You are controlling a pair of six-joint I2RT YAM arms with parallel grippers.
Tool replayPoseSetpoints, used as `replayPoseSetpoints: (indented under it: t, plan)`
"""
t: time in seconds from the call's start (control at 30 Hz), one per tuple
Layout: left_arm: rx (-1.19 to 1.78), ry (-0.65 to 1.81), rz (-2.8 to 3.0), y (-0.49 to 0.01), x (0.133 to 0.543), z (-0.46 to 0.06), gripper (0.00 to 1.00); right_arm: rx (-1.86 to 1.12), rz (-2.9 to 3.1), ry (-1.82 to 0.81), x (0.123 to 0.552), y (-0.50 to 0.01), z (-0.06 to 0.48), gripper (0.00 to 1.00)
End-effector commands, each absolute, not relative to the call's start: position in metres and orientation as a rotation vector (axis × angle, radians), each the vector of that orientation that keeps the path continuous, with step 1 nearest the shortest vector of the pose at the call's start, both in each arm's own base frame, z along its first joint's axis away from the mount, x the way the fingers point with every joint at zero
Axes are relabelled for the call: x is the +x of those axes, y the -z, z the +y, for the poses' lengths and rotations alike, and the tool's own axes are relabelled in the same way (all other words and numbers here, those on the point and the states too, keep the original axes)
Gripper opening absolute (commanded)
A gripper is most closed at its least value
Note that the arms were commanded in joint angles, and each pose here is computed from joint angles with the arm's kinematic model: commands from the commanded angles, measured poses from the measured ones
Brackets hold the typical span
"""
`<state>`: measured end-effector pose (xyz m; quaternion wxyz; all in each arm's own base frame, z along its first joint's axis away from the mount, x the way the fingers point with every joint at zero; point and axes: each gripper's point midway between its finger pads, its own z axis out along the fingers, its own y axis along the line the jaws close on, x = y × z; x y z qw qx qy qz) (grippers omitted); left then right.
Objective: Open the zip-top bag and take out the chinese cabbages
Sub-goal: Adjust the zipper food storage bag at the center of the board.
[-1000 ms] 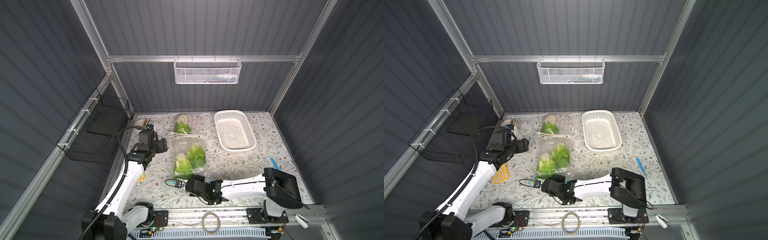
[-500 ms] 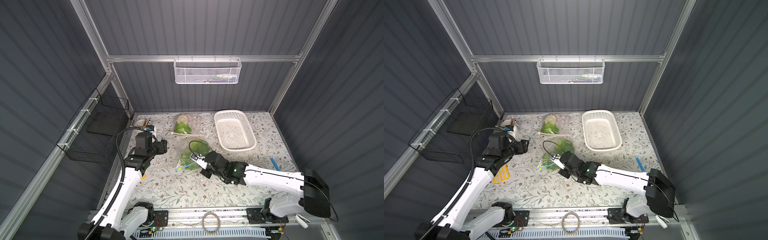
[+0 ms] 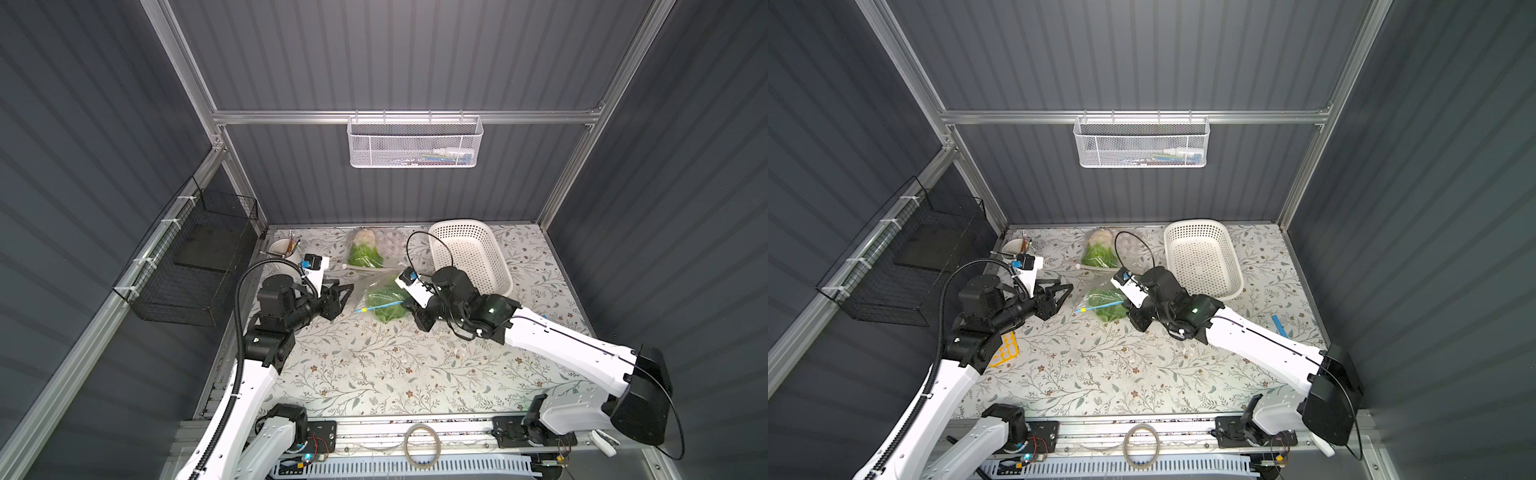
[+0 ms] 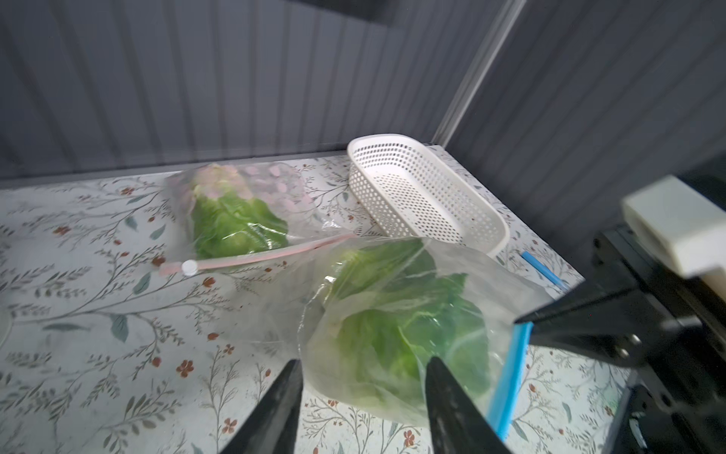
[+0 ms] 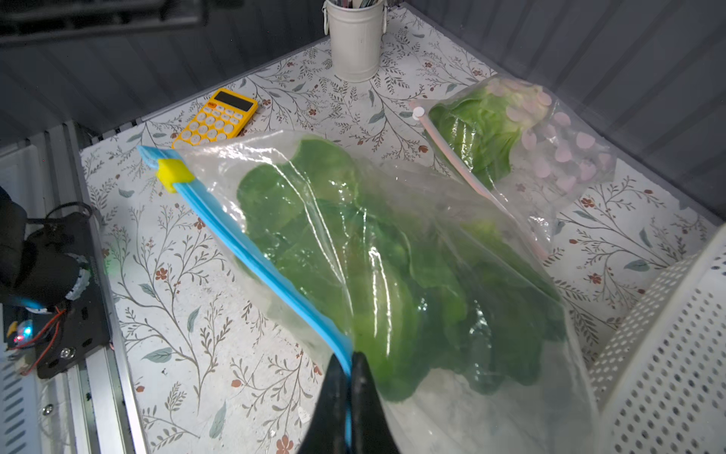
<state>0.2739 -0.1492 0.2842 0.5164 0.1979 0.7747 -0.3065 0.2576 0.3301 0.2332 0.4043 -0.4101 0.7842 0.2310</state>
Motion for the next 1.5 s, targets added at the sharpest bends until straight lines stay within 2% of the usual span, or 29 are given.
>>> replayPoseSetpoints:
  t: [0.0,0.33,0.43,0.63,0.97,1.17,1.47]
  plan:
    - [0.627,0.843,1.767,-0.297,0.255,-0.167,0.48,-0.992,2.004,-0.69,0.263,-0.248,0.332,0.0]
    - [0.699,0.878,1.727,-0.302,0.242,-0.173,0.41,-0.956,2.029,-0.788,0.275,-0.259,0.327,0.0]
    - [0.728,0.888,1.707,-0.302,0.238,-0.175,0.28,-0.979,2.024,-0.855,0.27,-0.262,0.33,0.0]
    - [0.748,0.843,1.715,-0.297,0.24,-0.172,0.38,-1.004,2.022,-0.918,0.266,-0.266,0.332,0.0]
    - [0.787,0.758,1.732,-0.28,0.24,-0.168,0.43,-1.054,2.039,-0.988,0.265,-0.266,0.333,0.0]
    - [0.783,0.751,1.729,-0.273,0.246,-0.168,0.43,-1.089,2.042,-1.012,0.261,-0.263,0.334,0.0]
    - [0.744,0.728,1.713,-0.276,0.258,-0.166,0.34,-1.121,2.05,-1.06,0.255,-0.26,0.336,0.0]
